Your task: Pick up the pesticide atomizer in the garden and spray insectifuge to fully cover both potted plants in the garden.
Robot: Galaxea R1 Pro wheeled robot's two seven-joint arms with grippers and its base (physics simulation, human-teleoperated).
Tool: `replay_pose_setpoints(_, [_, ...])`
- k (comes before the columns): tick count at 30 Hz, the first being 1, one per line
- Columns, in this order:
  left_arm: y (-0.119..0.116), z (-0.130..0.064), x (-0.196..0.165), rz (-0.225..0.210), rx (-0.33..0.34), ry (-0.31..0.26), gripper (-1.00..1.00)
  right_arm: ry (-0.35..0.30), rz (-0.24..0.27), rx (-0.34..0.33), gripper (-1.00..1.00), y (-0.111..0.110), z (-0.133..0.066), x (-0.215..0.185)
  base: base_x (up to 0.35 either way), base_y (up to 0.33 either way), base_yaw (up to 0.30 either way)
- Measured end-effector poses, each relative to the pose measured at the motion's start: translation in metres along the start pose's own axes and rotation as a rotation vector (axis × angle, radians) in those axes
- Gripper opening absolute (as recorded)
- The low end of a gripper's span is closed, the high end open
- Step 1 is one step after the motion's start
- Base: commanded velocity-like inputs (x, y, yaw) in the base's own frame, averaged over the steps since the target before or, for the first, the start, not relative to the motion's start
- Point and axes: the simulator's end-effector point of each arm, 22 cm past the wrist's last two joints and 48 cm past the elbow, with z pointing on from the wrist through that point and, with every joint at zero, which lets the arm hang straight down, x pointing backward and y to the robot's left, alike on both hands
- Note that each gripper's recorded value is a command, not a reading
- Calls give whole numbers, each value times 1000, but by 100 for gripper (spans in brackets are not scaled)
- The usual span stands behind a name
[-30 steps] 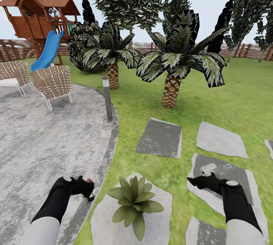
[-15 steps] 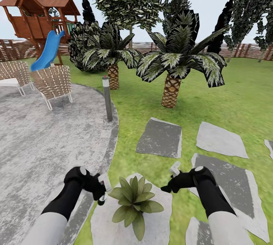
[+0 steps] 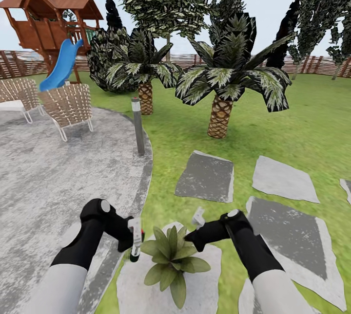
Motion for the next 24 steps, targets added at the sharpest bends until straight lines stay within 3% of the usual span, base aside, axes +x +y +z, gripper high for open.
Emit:
replay_pose_setpoints(2, [-5, 4, -10, 19, 13, -10, -100, 1, -10, -6, -100, 4, 2, -3, 0, 0, 0])
replay_pose_setpoints(5, [-13, 11, -24, 55, 33, -11, -100, 7, -66, -20, -100, 16, 6, -13, 0, 0, 0])
replay_pose_setpoints(8, [-19, 16, -33, 87, 49, -2, -100, -35, -81, -42, -100, 26, 5, -29, 0, 0, 0])
replay_pose_setpoints(13, [-29, 26, -34, 112, 82, 21, -100, -89, -58, -11, -100, 29, -17, -64, 0, 0, 0])
replay_pose_setpoints(24, [-38, 33, -46, 135, 104, 16, -100, -93, -56, -7, -100, 29, -19, -67, 0, 0, 0])
